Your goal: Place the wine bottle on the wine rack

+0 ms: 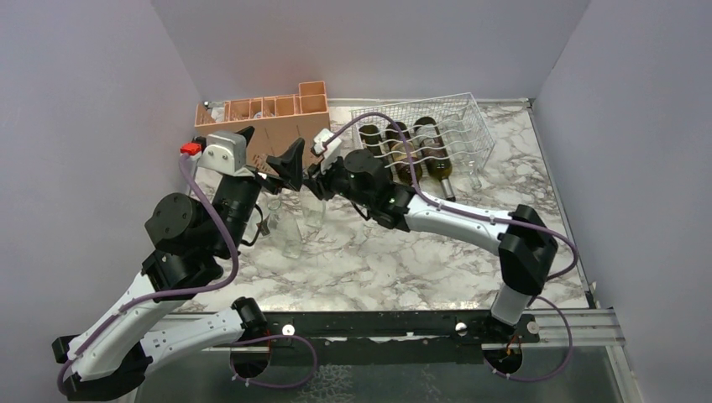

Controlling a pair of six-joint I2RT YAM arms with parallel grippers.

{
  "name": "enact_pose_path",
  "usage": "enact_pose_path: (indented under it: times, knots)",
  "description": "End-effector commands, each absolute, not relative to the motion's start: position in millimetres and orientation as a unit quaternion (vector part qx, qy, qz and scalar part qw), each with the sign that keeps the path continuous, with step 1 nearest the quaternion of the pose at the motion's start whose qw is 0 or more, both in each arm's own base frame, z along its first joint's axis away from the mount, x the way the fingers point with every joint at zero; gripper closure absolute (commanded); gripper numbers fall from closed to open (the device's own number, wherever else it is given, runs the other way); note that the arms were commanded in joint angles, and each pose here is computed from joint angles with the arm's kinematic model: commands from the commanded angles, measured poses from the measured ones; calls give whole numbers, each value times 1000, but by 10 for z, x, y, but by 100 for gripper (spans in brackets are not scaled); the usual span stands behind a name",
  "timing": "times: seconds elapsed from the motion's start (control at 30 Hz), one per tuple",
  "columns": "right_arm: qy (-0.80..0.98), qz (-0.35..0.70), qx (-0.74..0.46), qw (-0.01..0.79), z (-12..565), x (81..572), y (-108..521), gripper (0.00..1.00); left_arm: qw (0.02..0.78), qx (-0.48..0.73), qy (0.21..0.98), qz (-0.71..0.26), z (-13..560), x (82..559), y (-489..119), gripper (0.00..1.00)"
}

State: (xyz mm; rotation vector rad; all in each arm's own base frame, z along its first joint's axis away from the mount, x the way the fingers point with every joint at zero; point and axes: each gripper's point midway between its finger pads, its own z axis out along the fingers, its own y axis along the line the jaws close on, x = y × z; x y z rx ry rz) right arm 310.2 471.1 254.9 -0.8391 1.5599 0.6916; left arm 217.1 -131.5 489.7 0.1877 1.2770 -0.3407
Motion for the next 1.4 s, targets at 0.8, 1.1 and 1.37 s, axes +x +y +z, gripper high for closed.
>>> enact_pose_path:
  times: [0.8,1.1,1.37]
  knots:
    - [730,240,-71,636,3561,2492,2408,93,647,346,591,-336,2889,1927,-2860,1]
    - [743,249,-51,620,3601,2430,2332,93,593,399,583,-387,2533,1875,-3318,1]
    - [740,271,-34,614,3645,2412,2367,94,592,355,621,-371,2402,2152,-3458,1]
